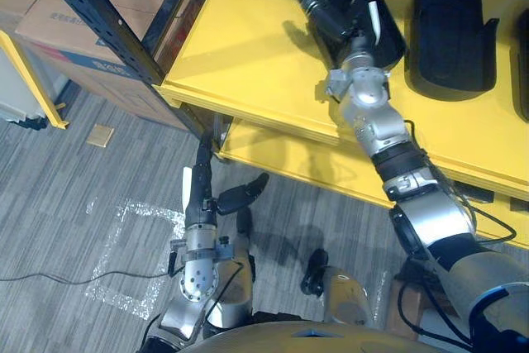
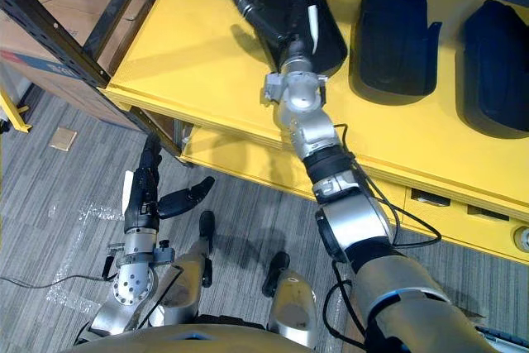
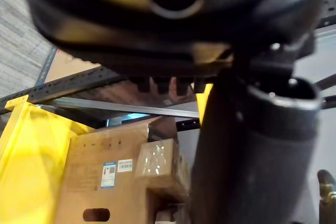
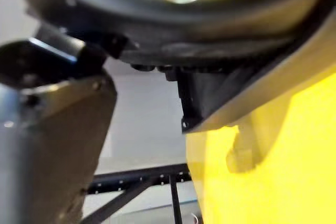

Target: Walk over and take three plastic housings, then place them on the shelf

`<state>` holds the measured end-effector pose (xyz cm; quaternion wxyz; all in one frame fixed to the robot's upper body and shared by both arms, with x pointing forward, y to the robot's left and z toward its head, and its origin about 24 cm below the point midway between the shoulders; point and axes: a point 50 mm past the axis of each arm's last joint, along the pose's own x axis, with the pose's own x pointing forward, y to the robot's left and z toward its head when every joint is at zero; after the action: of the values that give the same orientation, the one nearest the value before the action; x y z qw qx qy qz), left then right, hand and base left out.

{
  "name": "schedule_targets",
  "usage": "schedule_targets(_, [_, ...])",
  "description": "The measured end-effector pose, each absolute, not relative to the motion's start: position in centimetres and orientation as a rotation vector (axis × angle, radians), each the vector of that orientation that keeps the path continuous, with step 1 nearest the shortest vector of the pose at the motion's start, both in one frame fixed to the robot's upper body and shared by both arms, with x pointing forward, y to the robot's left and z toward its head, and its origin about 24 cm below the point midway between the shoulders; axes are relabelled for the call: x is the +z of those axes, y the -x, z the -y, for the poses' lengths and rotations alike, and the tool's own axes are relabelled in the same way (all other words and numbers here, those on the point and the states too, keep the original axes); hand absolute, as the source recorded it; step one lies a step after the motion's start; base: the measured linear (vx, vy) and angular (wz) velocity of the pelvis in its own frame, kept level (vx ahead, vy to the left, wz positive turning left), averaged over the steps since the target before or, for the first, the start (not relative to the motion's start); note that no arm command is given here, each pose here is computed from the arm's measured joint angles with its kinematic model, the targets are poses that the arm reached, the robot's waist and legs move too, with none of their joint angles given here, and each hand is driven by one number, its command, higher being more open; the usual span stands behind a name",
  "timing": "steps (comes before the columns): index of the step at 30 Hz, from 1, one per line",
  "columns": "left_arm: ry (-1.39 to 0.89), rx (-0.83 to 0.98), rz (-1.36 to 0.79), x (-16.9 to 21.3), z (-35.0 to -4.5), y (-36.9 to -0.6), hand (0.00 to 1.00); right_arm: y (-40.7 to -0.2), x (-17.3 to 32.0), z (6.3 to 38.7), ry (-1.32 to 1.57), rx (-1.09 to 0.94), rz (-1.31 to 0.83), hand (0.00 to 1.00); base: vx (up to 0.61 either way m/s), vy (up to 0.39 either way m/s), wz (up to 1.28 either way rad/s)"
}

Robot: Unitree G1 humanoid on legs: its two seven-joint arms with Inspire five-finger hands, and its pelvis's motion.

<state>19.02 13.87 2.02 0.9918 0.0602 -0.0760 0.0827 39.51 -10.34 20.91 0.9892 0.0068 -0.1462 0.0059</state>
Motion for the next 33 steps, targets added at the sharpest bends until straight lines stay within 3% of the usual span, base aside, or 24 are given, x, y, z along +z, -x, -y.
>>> schedule_targets(8, [-0.132, 0.160, 0.144, 1.8, -14.0, -18.8, 1.00, -38.4, 17.9, 8.0, -0.147, 0.096, 0.200, 1.00, 0.00, 0.000, 0.00])
schedule_targets(20, [-0.132, 0.168, 0.146, 1.8, -13.8, -18.7, 1.00, -36.7, 17.0, 5.6, -0.345, 0.085, 0.234, 1.00, 0.01, -0.010, -0.01])
schedule_targets(33, [-0.008, 0.250, 0.438, 7.9, -14.0, -20.4, 1.00, -31.3, 24.9, 3.9, -0.353, 0.246, 0.677, 1.00, 0.01, -0.010, 0.07])
